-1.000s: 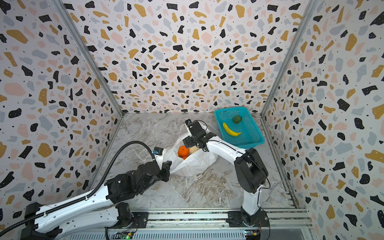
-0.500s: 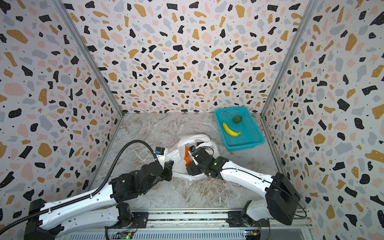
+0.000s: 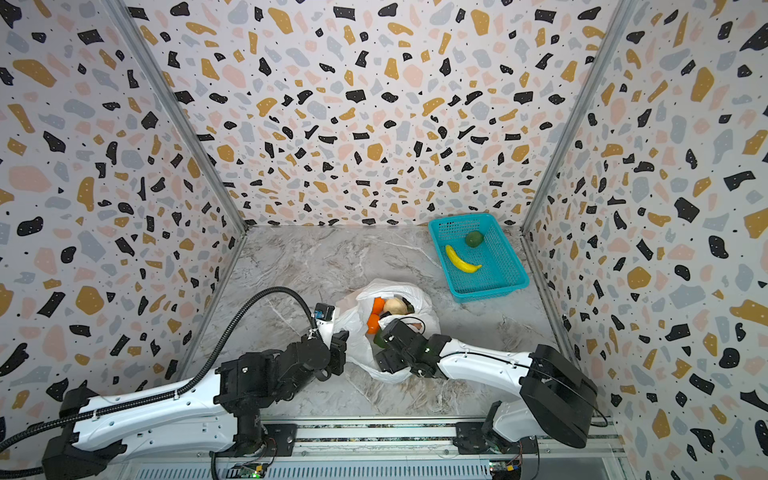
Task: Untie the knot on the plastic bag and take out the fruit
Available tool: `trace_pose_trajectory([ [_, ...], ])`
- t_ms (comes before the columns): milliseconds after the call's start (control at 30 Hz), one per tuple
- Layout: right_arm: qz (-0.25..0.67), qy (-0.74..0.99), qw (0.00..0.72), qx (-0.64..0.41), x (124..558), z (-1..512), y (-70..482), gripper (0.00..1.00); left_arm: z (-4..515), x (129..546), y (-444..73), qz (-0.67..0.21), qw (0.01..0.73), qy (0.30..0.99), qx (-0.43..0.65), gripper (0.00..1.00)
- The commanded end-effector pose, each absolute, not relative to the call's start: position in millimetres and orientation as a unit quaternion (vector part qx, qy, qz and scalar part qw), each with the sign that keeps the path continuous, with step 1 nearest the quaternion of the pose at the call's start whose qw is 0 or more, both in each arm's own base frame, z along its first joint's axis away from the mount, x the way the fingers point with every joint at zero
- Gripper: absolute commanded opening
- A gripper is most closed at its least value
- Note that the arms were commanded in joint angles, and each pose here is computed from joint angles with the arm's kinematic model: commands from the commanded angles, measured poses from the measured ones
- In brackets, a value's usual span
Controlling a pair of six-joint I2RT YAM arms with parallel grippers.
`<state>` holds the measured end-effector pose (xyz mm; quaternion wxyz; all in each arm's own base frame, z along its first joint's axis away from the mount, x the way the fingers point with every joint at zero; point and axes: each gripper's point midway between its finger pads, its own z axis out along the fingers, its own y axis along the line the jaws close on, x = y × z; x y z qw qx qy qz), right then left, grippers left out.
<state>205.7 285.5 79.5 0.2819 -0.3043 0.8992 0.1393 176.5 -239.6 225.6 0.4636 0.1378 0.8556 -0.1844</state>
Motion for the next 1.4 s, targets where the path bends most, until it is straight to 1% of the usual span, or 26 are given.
trace_pose_trajectory([
  [0,0.205,0.887,0.288,-0.296,214.3,101.7,319.5,0.99,234.5,175.2,-221.6,-0.13,0.484,0.856,0.128,0.0],
  [133,0.247,0.885,0.292,-0.266,223.1,100.3,337.1,0.99,231.2,176.7,-205.8,-0.103,0.486,0.86,0.113,0.0],
  [200,0.247,0.888,0.301,-0.245,229.0,98.8,336.6,1.0,232.6,179.0,-193.5,-0.075,0.491,0.862,0.104,0.0],
  [300,0.248,0.892,0.313,-0.213,240.8,95.1,330.5,1.0,235.5,179.4,-184.5,-0.057,0.491,0.864,0.099,0.0],
  [500,0.241,0.888,0.337,-0.201,270.9,102.3,349.5,0.99,248.2,179.4,-178.7,-0.054,0.514,0.851,0.092,0.0],
  [667,0.228,0.882,0.355,-0.21,297.4,110.0,375.3,0.99,250.0,177.3,-191.2,-0.066,0.523,0.843,0.108,0.0],
  [767,0.217,0.873,0.399,-0.18,319.5,124.0,374.1,0.99,244.8,174.8,-195.9,-0.081,0.524,0.841,0.111,0.0],
  [867,0.219,0.865,0.427,-0.145,342.6,128.7,370.5,0.99,237.4,170.5,-198.0,-0.088,0.526,0.838,0.118,0.0],
  [900,0.225,0.861,0.432,-0.146,347.7,129.3,371.4,0.99,234.4,169.2,-198.3,-0.089,0.527,0.836,0.119,0.0],
  [967,0.224,0.867,0.417,-0.16,354.0,128.2,372.6,0.99,224.9,167.8,-200.8,-0.094,0.528,0.835,0.124,0.0],
  [1067,0.197,0.884,0.363,-0.219,341.1,121.8,370.3,1.0,214.5,166.5,-203.1,-0.098,0.53,0.833,0.127,0.0],
  [1200,0.191,0.903,0.286,-0.259,298.5,110.7,350.0,1.0,207.5,167.6,-198.6,-0.09,0.534,0.832,0.121,0.0],
  [1267,0.179,0.91,0.265,-0.265,277.7,100.6,337.2,1.0,200.6,169.0,-193.9,-0.069,0.535,0.833,0.122,0.0],
  [1367,0.166,0.917,0.252,-0.26,252.6,79.4,319.7,1.0,199.2,173.2,-188.6,-0.038,0.546,0.829,0.117,0.0],
])
